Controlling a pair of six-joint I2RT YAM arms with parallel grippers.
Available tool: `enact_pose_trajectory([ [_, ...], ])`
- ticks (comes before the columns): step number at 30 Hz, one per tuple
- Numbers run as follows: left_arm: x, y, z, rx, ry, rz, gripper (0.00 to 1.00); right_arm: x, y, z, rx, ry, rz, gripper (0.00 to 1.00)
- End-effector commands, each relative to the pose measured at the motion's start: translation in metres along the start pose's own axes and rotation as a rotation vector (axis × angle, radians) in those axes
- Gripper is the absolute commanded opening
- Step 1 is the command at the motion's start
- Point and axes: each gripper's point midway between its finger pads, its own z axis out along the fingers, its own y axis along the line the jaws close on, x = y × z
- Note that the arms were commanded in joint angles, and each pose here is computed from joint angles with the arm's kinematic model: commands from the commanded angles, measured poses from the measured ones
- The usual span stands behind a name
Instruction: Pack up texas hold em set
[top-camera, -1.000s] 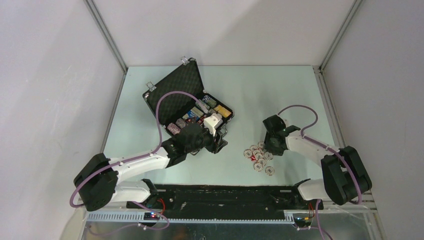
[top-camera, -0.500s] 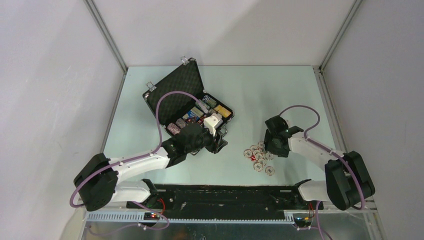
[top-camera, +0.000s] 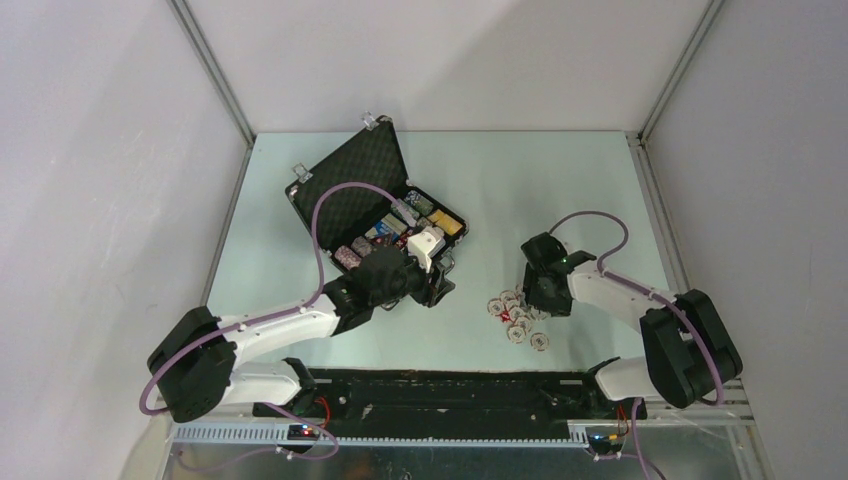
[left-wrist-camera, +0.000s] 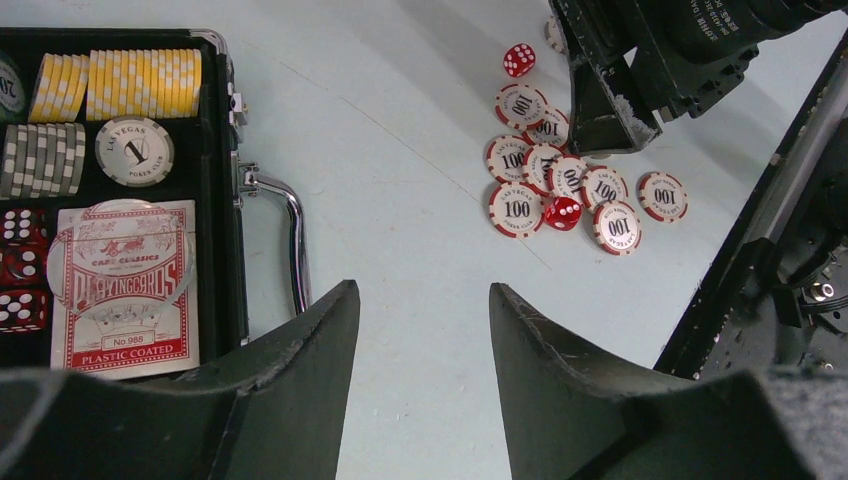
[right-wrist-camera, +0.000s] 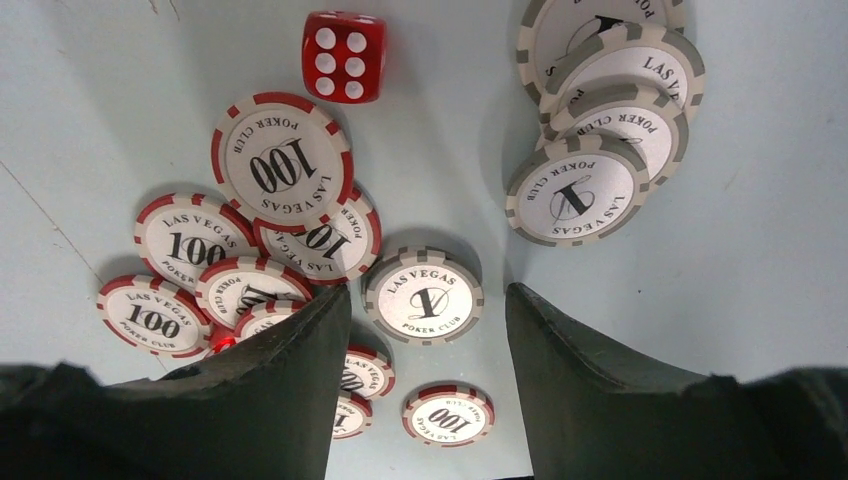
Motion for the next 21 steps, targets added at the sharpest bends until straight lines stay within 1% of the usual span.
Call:
enact_pose_trajectory([
  [1,-0.012,0.000,0.002,-0.004,-0.033,0.031,0.57,0.005,-0.010,0.009,0.070,0.017,-0.007,0.60],
  [8,-0.012,0.000,0.001,-0.004,-0.034,0.031,0.57,0.013,-0.011,0.013,0.090,0.064,-0.013,0.56],
  [13,-0.013,0.000,0.002,-0.004,-0.035,0.033,0.57,0.017,-0.014,0.011,0.104,0.074,-0.009,0.47],
  [14,-0.013,-0.001,0.002,-0.002,-0.034,0.032,0.57,0.016,-0.014,0.010,0.103,0.072,-0.008,0.43],
  [15,-0.012,-0.001,0.002,-0.001,-0.032,0.032,0.57,0.017,-0.014,0.009,0.102,0.073,-0.009,0.42],
  [21,-0.013,-0.001,0.002,-0.001,-0.036,0.032,0.57,0.012,-0.014,0.001,0.073,0.063,0.022,0.36],
])
